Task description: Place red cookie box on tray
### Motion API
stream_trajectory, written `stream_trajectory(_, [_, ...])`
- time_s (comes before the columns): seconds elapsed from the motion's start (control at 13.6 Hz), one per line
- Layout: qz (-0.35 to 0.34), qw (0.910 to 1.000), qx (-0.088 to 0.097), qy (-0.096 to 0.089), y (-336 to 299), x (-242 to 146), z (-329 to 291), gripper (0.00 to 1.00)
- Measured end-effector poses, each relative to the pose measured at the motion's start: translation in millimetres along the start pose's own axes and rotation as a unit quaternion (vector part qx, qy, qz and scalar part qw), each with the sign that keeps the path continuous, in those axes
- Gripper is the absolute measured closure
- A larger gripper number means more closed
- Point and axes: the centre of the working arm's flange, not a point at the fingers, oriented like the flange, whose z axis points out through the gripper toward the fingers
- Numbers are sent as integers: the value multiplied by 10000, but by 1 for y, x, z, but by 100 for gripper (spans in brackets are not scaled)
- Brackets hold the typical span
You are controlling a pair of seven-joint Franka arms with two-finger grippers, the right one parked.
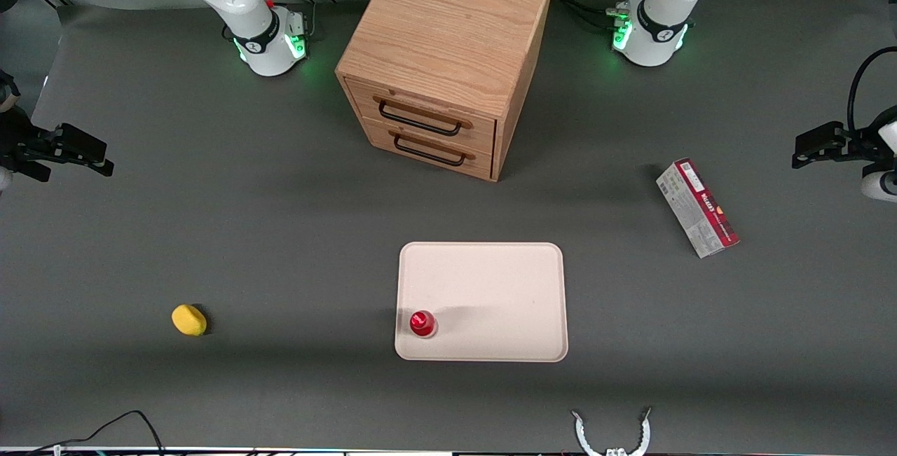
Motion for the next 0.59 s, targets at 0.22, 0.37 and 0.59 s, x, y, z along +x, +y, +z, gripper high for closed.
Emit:
stream_trajectory(0.22, [-20, 10000, 4, -40, -2, -1, 3, 0])
stream_trajectory(0.37, [-52, 9999, 60, -79, -6, -3, 6, 0])
stream_trajectory(0.59, [-138, 9998, 77, -82, -18, -9, 17, 0])
